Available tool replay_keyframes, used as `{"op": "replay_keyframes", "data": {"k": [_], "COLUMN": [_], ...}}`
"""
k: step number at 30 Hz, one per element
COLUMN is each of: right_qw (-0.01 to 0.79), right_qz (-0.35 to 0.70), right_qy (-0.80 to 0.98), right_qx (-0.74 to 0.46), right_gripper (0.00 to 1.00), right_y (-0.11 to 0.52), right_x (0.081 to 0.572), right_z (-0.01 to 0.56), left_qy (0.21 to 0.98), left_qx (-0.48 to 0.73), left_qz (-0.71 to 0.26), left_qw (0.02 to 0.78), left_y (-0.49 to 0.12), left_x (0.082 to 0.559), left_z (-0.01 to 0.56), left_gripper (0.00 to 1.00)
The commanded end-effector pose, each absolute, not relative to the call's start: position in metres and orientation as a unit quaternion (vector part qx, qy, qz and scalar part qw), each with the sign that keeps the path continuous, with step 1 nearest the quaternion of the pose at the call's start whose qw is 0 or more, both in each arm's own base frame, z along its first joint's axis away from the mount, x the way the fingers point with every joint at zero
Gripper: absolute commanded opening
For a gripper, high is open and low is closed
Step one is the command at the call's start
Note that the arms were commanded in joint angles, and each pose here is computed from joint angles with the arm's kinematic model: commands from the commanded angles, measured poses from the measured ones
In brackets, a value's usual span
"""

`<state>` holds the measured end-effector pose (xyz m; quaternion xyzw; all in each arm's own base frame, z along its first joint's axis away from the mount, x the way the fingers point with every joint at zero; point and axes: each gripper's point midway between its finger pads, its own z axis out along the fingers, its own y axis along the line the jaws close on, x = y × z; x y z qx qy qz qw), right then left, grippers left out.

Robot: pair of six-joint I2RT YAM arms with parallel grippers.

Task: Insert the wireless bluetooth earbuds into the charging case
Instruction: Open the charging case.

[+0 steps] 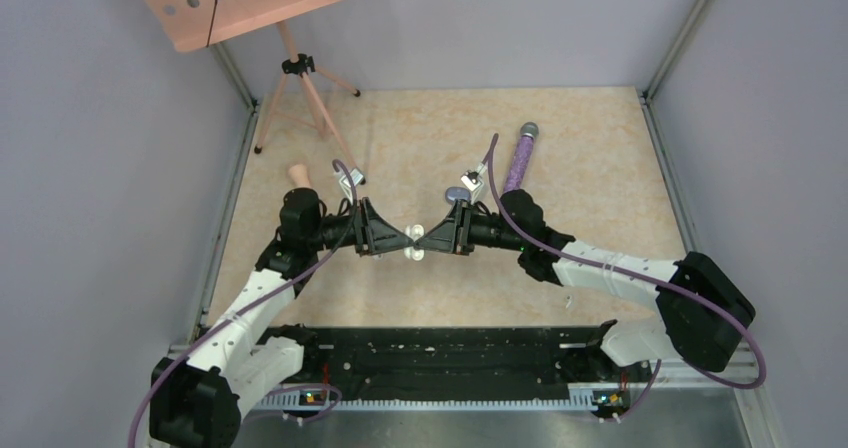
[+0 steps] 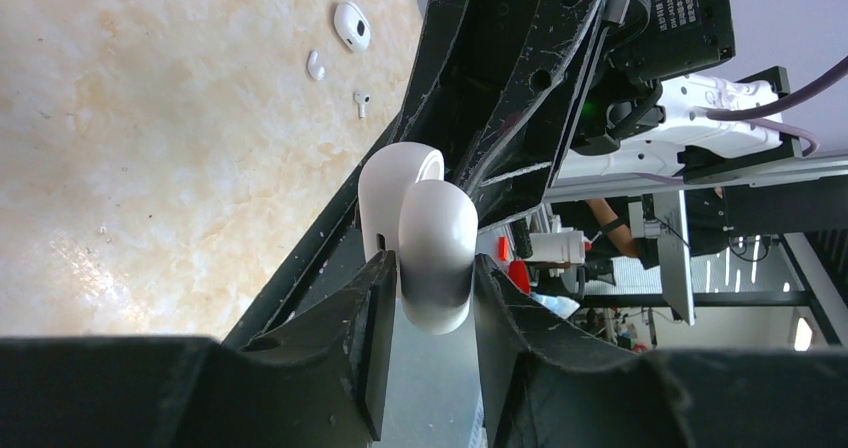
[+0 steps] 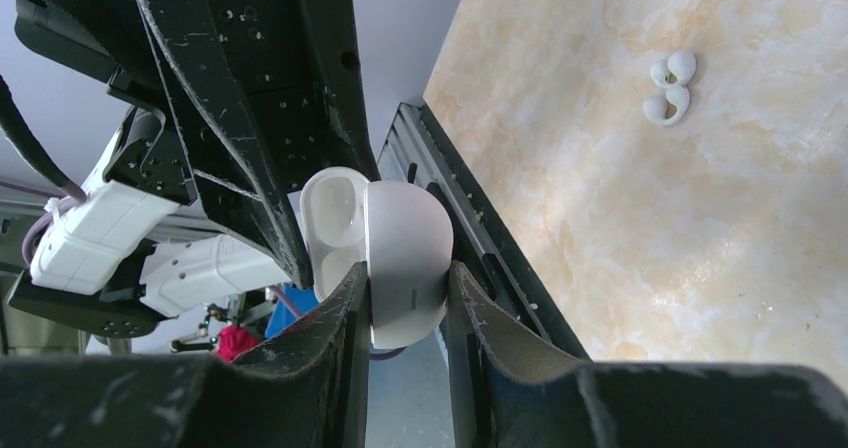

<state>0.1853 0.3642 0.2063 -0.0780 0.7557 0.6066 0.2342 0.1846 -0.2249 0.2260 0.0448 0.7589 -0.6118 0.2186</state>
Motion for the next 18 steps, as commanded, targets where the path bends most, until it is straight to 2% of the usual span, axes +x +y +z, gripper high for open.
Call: {"op": "replay_keyframes", "data": {"k": [1, 4, 7, 10, 15, 18], "right_qw": [0.243, 0.242, 0.24, 0.239, 0.238, 0.237], "right_qz": [0.626, 0.626, 0.626, 0.626, 0.627, 0.628], "right_qy": [0.736, 0.736, 0.737, 0.737, 0.736, 0.735], "right_qx": [-0.092, -0.092, -0.091, -0.091, -0.092, -0.095], "right_gripper": [0.0, 0.0, 0.0, 0.0, 0.0, 0.0], "right_y": [0.3691, 0.3692, 0.3692, 0.369, 0.3698, 0.3711], "right_x": [0.1815, 0.1817, 0.1812, 0.1813, 0.1813, 0.1812], "right_z": [0.2188, 0.218, 0.2169, 0.2164, 0.2173, 0.2191], "left_qy": [0.749, 0.749, 0.748, 0.747, 0.748, 0.749], "left_qx": [0.051, 0.048, 0.045, 0.044, 0.041, 0.04], "left_qz": [-0.619, -0.619, -0.62, -0.621, -0.621, -0.621], "left_qw": [0.23, 0.231, 0.232, 0.234, 0.23, 0.23], "left_y": [-0.2246, -0.2238, -0.2227, -0.2215, -0.2211, -0.2213], "left_x": [0.1863, 0.1869, 0.1876, 0.1879, 0.1886, 0.1897], "left_z": [0.231, 0.2316, 0.2323, 0.2331, 0.2311, 0.2311], "left_gripper": [0.38, 0.39, 0.49, 0.5, 0.38, 0.27]}}
